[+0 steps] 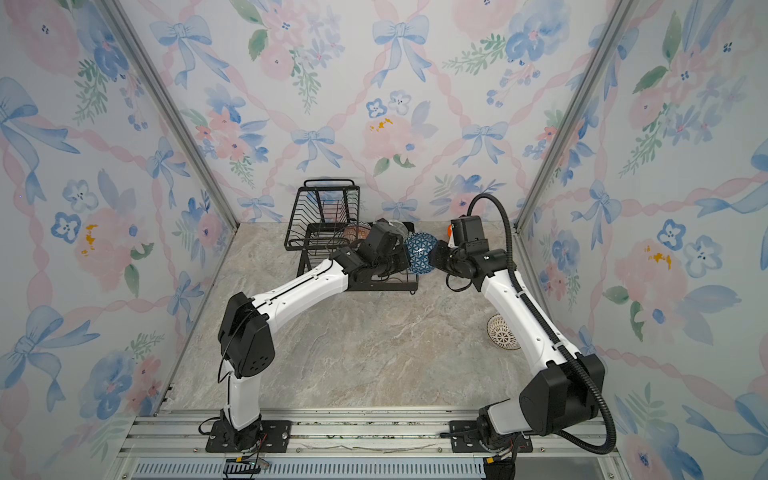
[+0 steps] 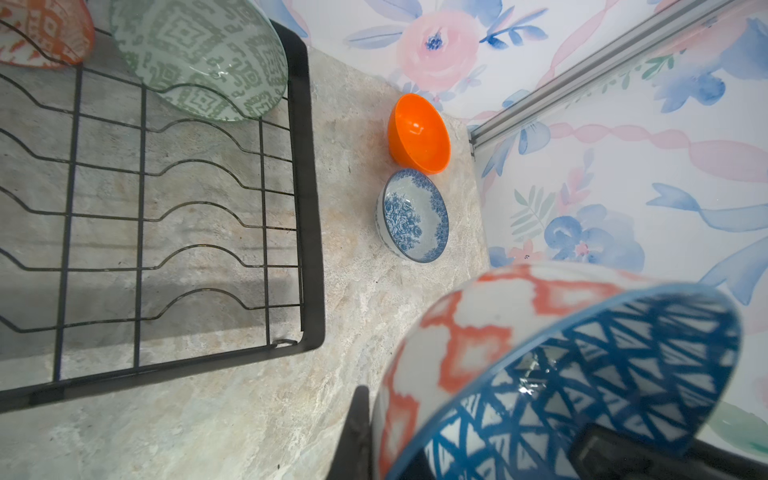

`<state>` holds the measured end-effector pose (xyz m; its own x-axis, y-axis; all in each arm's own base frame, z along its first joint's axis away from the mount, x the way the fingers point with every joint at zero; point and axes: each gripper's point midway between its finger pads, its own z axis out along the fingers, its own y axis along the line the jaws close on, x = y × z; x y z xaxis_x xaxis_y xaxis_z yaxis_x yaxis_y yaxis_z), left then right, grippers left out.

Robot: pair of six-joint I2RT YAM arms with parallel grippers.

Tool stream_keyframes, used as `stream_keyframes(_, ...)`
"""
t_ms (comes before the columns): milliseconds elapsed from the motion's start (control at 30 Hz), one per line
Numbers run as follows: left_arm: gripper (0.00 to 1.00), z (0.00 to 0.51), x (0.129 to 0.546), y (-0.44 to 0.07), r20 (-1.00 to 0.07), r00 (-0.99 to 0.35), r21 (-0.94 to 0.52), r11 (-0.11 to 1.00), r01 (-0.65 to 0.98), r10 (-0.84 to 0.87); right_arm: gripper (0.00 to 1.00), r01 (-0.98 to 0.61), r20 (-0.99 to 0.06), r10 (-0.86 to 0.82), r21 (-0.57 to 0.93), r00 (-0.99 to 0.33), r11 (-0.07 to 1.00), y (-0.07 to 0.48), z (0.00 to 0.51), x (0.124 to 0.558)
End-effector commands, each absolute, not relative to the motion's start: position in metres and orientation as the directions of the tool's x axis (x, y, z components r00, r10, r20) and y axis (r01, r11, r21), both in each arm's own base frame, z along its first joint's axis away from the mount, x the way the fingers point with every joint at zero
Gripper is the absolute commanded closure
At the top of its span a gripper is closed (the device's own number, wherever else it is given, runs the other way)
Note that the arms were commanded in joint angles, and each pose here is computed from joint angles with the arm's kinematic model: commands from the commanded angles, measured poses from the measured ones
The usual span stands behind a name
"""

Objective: Load the bowls into the dish rack
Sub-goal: 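Close the left gripper on the bowl rim held by the right gripper, then carry the bowl toward the rack with the left gripper while the right draws back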

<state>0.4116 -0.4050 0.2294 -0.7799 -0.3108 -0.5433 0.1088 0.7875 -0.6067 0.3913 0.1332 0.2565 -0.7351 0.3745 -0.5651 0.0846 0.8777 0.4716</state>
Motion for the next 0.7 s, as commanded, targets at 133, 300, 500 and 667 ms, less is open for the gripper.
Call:
stream_keyframes(133, 1.00, 0.280, 0.417, -0.402, -0.616, -0.702, -0.630, 0.759, 0.165, -0.358, 0.33, 0.077, -0.599, 0.411, 0.503, -0.687, 0.861, 0.122, 0.285, 0.390)
stream_keyframes(300, 1.00, 0.294, 0.425, -0.405, -0.648, -0.673, -0.620, 0.759, 0.196, -0.356, 0.00, 0.108, -0.603, 0.468, 0.535, -0.646, 0.838, 0.107, 0.297, 0.390)
stream_keyframes(500, 1.00, 0.304, 0.431, -0.401, -0.674, -0.644, -0.606, 0.769, 0.203, -0.362, 0.03, 0.136, -0.576, 0.531, 0.588, -0.622, 0.797, 0.098, 0.305, 0.393)
stream_keyframes(667, 1.00, 0.310, 0.441, -0.391, -0.715, -0.600, -0.570, 0.797, 0.200, -0.360, 0.03, 0.183, -0.493, 0.629, 0.682, -0.601, 0.708, 0.098, 0.314, 0.399)
